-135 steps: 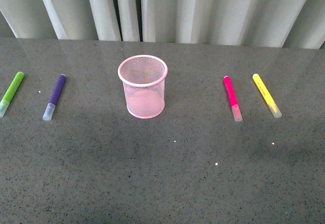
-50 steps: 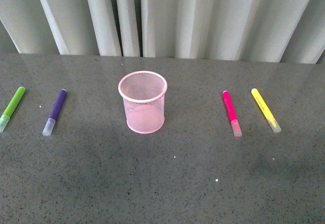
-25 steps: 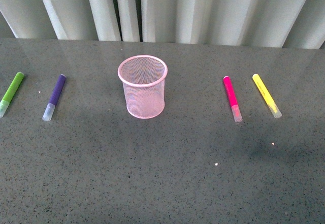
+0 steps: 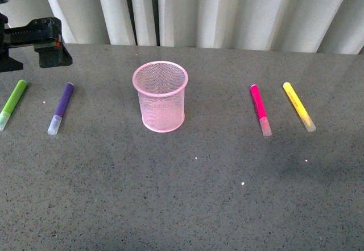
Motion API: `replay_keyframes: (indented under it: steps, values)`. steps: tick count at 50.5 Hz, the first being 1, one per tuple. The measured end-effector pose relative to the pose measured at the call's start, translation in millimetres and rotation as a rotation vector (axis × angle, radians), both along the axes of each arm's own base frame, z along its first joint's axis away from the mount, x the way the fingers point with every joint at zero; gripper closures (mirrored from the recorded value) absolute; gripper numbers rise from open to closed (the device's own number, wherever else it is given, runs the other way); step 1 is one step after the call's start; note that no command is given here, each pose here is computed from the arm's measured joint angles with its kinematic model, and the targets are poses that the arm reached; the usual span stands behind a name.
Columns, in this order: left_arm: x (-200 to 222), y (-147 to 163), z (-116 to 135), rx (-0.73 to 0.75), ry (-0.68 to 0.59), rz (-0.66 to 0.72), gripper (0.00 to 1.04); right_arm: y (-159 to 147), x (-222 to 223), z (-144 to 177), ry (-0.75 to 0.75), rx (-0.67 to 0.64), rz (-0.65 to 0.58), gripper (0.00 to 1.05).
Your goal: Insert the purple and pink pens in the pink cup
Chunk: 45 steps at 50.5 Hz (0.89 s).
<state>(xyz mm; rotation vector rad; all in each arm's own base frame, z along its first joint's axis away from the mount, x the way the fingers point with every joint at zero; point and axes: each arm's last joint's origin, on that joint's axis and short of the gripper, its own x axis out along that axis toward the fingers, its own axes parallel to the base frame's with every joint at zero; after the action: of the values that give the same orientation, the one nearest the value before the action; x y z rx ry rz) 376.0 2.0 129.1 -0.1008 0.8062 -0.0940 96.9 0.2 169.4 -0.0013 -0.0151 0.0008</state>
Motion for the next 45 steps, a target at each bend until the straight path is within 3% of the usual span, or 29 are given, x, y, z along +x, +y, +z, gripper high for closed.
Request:
replay_keyframes:
  steps: [29, 45]
  values:
    - [35.3, -1.2, -48.5, 0.072, 0.134, 0.030, 0.07, 0.0, 0.0, 0.0, 0.000, 0.000, 0.000, 0.07]
    - [47.3, -4.4, -57.9, 0.104, 0.137, 0.032, 0.07, 0.0, 0.0, 0.0, 0.000, 0.000, 0.000, 0.07]
